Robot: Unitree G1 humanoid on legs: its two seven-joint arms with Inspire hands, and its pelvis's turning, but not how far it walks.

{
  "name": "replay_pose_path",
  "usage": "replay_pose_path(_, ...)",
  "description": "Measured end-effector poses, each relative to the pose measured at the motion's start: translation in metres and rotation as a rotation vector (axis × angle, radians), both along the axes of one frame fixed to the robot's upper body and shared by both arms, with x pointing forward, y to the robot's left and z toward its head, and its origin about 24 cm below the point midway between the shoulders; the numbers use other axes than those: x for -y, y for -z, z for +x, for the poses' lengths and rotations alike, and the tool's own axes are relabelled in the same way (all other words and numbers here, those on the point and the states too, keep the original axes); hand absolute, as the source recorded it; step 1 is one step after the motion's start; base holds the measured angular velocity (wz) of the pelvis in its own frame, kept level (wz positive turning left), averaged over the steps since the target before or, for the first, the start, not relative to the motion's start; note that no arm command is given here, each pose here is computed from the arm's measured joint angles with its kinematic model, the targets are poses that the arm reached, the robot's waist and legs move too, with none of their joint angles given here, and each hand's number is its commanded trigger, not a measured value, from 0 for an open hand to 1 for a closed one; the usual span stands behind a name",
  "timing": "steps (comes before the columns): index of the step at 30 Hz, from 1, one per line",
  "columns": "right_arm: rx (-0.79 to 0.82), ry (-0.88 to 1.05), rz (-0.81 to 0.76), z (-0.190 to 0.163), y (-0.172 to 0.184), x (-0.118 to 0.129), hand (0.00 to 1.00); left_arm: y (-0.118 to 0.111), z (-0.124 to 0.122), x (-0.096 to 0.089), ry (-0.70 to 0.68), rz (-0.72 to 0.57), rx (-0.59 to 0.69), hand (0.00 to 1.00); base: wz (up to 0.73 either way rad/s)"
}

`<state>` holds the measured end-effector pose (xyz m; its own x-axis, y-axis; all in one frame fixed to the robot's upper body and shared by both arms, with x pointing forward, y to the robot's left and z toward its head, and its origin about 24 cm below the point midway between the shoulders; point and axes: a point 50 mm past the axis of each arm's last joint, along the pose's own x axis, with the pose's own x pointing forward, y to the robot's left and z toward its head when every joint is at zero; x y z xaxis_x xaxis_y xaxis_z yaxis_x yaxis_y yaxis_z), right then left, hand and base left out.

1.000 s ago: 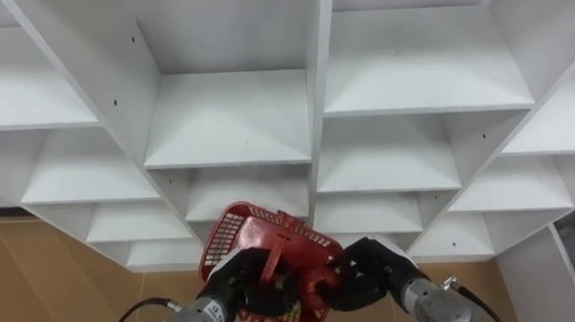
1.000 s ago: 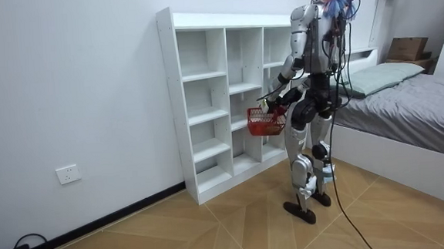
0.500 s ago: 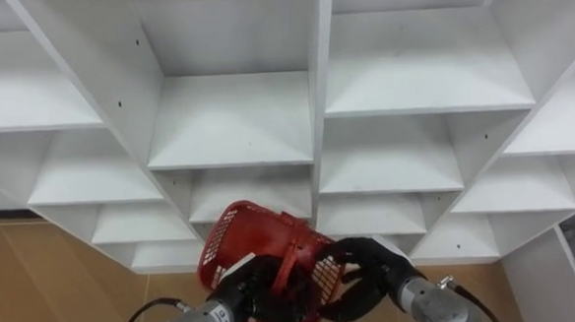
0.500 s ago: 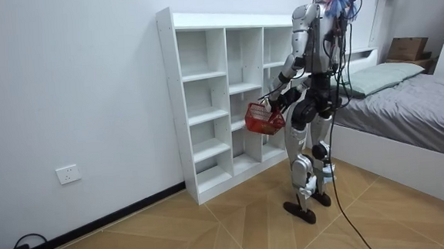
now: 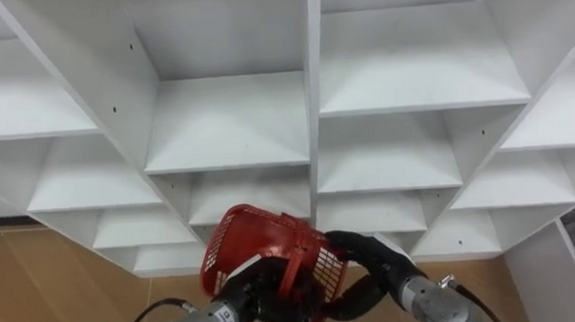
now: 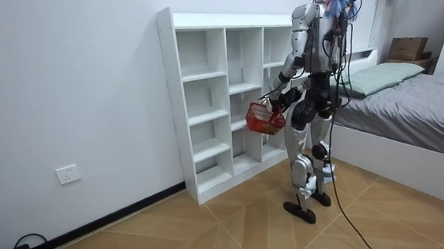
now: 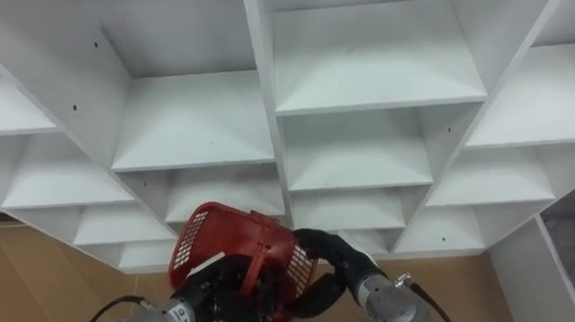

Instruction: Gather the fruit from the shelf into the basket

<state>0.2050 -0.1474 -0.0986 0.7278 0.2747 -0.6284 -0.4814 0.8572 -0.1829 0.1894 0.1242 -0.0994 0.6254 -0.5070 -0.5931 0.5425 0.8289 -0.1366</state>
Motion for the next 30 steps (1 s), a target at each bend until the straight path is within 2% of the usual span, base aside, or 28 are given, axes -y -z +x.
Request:
replay_pose_path(7, -0.006, 0.001, -0.004, -0.002, 0.001, 0.000, 0.00, 0.002, -0.002, -0.002, -0.009, 0.007, -0.010, 1.00, 0.00)
replay_pose_path(15, -0.016, 0.014, -0.019, -0.008, 0.005, 0.002, 0.00, 0.015, -0.012, -0.015, -0.079, 0.070, -0.070, 1.00, -0.01)
replay_pose_path(19, -0.029, 0.056, -0.025, -0.020, 0.009, 0.008, 0.00, 0.022, -0.025, -0.026, -0.152, 0.093, -0.108, 1.00, -0.01)
replay_pose_path(23, -0.037, 0.149, -0.076, -0.033, 0.015, 0.029, 0.00, 0.032, -0.047, -0.048, -0.233, 0.164, -0.164, 1.00, -0.02)
replay_pose_path(30, -0.043, 0.282, -0.147, -0.050, 0.021, 0.052, 0.00, 0.040, -0.069, -0.077, -0.403, 0.237, -0.224, 1.00, 0.00)
